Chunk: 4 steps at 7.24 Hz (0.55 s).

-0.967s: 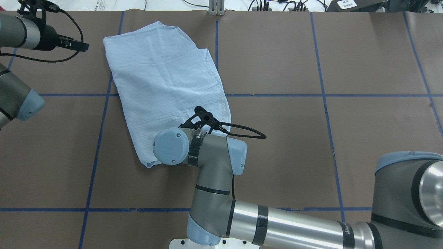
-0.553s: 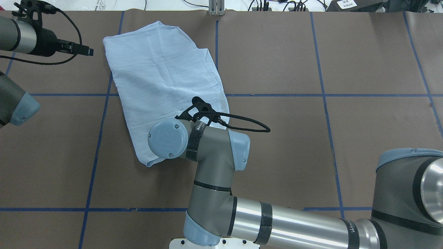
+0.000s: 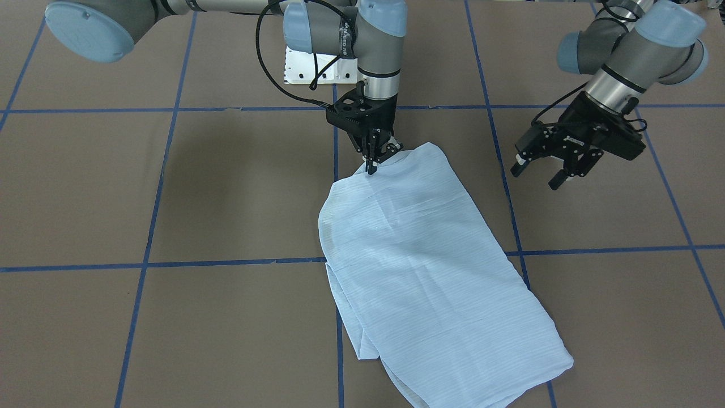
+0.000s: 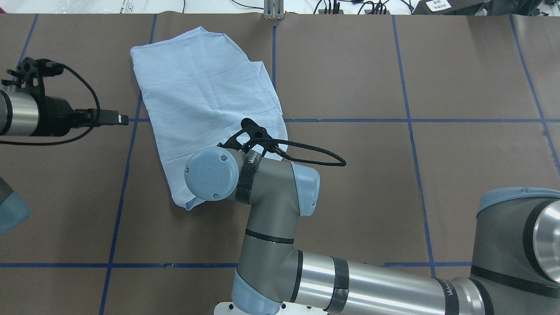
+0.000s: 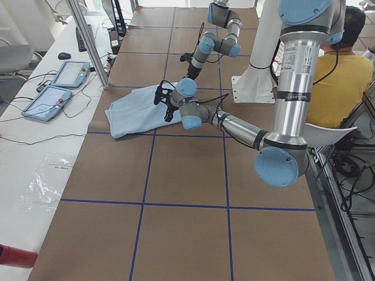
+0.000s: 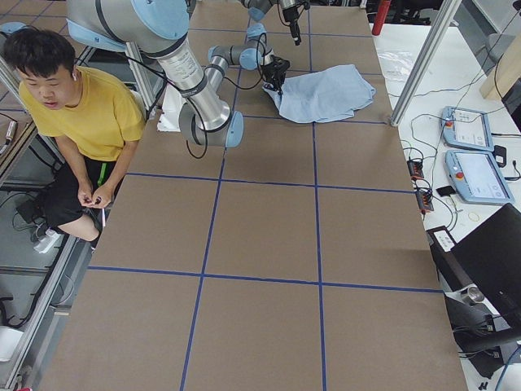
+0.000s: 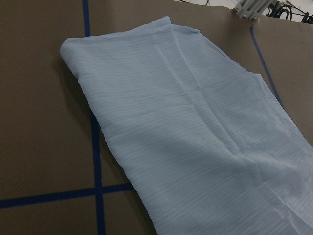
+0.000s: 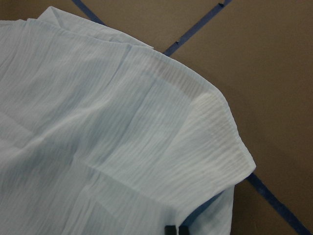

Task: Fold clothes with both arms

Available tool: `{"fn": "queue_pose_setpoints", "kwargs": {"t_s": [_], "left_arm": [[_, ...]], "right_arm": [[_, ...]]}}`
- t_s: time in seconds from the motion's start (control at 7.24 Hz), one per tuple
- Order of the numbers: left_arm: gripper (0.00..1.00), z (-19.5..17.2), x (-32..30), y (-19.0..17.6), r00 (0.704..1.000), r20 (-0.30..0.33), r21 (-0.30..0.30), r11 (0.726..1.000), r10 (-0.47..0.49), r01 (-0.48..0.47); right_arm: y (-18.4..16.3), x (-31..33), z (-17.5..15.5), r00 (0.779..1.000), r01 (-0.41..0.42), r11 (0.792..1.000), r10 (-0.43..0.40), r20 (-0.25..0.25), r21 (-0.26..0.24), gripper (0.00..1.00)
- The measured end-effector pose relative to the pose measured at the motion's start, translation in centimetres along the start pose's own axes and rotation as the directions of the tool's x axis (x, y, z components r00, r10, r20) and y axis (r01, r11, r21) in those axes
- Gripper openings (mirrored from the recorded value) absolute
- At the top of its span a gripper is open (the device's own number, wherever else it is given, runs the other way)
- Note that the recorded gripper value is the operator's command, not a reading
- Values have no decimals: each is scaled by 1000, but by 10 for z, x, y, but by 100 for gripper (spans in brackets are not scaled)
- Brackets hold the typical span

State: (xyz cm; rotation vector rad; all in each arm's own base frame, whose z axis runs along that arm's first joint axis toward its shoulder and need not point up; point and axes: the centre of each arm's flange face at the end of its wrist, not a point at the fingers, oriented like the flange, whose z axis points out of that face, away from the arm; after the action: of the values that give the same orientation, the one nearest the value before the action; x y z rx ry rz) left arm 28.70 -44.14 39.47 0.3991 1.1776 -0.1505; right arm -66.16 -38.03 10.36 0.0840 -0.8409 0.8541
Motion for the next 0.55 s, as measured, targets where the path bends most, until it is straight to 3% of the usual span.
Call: {"fn": "queue_pose_setpoints", "kwargs": {"t_s": [0.28,0.55], "left_arm": [[79,42,26,69,980,30,22,980,-198,198],[74,71,46,123,938,41,20,939,-345,344]], "right_arm": [[-1,0,1,1000,0,1000,0,4,7,0],[-2,1,1,1000,0,1000,0,7,10,0]]}}
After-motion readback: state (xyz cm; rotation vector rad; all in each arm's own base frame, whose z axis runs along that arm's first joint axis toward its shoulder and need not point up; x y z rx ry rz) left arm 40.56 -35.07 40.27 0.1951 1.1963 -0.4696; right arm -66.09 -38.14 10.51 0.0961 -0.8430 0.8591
